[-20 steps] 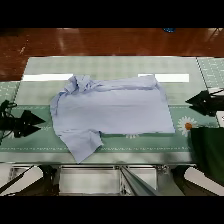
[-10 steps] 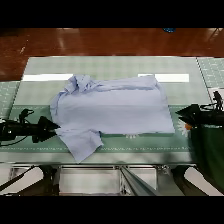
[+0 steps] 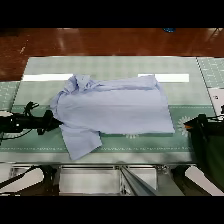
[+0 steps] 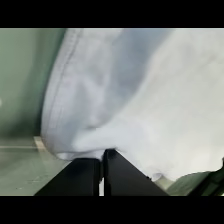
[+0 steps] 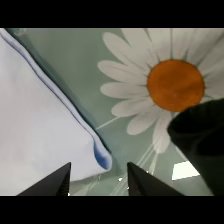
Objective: Fold the shirts.
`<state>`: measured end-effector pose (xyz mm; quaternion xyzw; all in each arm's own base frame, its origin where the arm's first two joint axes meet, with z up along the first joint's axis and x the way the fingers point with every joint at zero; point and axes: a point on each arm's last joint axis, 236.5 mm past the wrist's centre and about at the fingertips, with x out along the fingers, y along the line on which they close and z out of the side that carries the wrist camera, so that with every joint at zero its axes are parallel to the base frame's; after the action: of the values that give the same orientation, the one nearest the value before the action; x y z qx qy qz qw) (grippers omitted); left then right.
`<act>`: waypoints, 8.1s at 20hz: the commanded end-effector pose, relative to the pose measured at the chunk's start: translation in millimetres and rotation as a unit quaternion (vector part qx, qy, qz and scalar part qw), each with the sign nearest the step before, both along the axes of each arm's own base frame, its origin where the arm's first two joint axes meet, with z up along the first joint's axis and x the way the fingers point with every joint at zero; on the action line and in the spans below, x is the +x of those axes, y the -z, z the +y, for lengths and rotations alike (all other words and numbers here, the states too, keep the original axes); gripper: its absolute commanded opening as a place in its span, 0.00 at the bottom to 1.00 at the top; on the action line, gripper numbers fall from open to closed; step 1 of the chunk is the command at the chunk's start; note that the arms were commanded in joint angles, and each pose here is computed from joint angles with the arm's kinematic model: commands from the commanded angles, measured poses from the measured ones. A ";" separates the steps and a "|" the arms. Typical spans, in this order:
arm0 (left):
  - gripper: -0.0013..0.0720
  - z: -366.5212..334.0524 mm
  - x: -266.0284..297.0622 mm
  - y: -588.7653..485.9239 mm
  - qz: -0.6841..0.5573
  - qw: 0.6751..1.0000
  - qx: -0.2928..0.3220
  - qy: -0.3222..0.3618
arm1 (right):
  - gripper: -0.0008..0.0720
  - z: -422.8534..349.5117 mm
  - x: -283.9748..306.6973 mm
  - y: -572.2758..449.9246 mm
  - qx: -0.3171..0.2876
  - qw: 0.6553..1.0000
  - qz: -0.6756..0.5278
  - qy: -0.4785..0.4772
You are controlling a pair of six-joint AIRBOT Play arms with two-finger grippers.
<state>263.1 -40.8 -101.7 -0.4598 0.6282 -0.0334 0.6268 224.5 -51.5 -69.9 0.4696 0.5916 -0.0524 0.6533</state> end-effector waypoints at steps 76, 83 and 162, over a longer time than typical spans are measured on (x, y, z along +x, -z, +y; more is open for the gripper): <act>0.05 -1.3 261.6 -112.5 -0.201 0.972 0.087 0.081 | 0.04 52.7 299.7 -100.5 -0.033 0.955 -0.255 -0.151; 0.05 23.2 170.2 -40.7 -0.057 0.952 0.176 0.244 | 0.04 40.3 205.5 -26.6 -0.054 0.961 -0.077 -0.259; 0.05 -3.0 216.1 -83.6 -0.155 0.982 0.045 0.101 | 0.04 82.7 204.1 -45.8 0.016 0.983 -0.142 -0.119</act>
<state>443.7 -31.6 -10.7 -0.3569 0.5544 -0.1199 0.7423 402.7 32.1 -23.9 0.3874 0.5610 0.0971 0.7251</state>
